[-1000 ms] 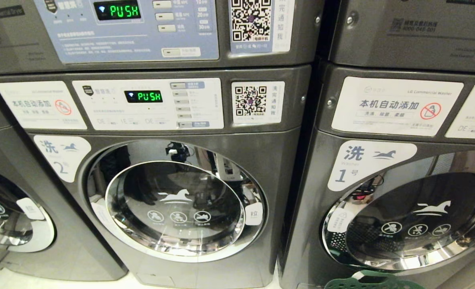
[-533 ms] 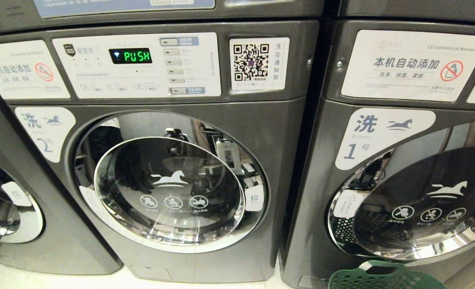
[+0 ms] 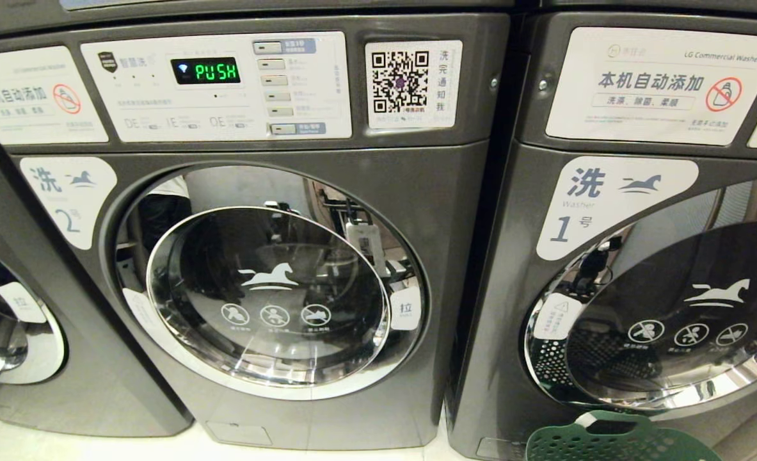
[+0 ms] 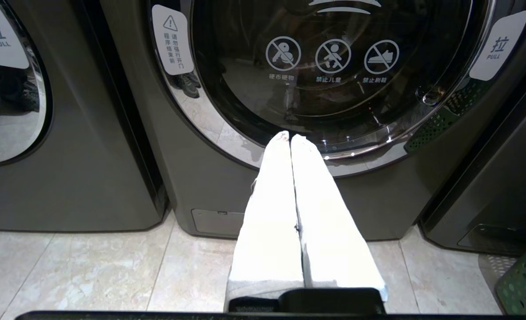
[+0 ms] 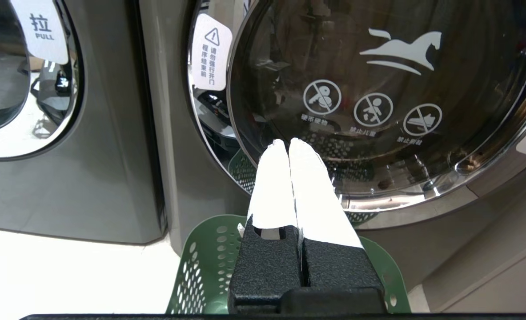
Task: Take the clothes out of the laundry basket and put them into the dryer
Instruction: Take the clothes out of the basket
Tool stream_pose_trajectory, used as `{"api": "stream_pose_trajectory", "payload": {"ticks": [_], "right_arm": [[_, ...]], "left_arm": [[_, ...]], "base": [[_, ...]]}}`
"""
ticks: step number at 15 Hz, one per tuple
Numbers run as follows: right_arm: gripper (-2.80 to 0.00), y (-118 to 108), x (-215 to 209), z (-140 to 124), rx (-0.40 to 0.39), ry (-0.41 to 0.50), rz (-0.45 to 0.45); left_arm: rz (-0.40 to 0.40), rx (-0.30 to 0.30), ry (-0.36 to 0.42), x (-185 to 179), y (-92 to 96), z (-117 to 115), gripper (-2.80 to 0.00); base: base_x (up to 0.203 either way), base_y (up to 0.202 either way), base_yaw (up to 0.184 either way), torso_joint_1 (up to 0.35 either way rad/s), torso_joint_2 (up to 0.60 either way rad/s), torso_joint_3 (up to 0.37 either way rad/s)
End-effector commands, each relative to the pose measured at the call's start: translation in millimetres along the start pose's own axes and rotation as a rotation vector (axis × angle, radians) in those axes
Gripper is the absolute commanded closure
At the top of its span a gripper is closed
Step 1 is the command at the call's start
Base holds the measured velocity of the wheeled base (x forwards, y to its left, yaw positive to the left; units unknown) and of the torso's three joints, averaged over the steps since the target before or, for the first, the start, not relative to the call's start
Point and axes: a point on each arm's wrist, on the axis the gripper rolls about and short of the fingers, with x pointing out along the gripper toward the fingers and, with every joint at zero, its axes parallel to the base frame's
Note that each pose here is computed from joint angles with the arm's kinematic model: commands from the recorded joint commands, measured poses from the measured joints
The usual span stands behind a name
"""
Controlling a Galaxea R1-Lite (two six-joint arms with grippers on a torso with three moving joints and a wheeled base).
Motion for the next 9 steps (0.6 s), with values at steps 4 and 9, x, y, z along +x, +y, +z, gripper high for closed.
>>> {"api": "stream_pose_trajectory", "payload": {"ticks": [4,9], "right_arm": [[0.00,0.7,1.2,-5.3,0.000,0.019,0.000],[0.00,0.7,1.2,-5.3,0.000,0.019,0.000]], "left_arm": [[0.000,0.000,0.000,0.0,0.0,-0.5,0.00],[0.000,0.000,0.000,0.0,0.0,-0.5,0.00]], "base": [[0.000,0.000,0.000,0.007,0.11,0.091],[0.000,0.000,0.000,0.000,0.02,0.012]]}}
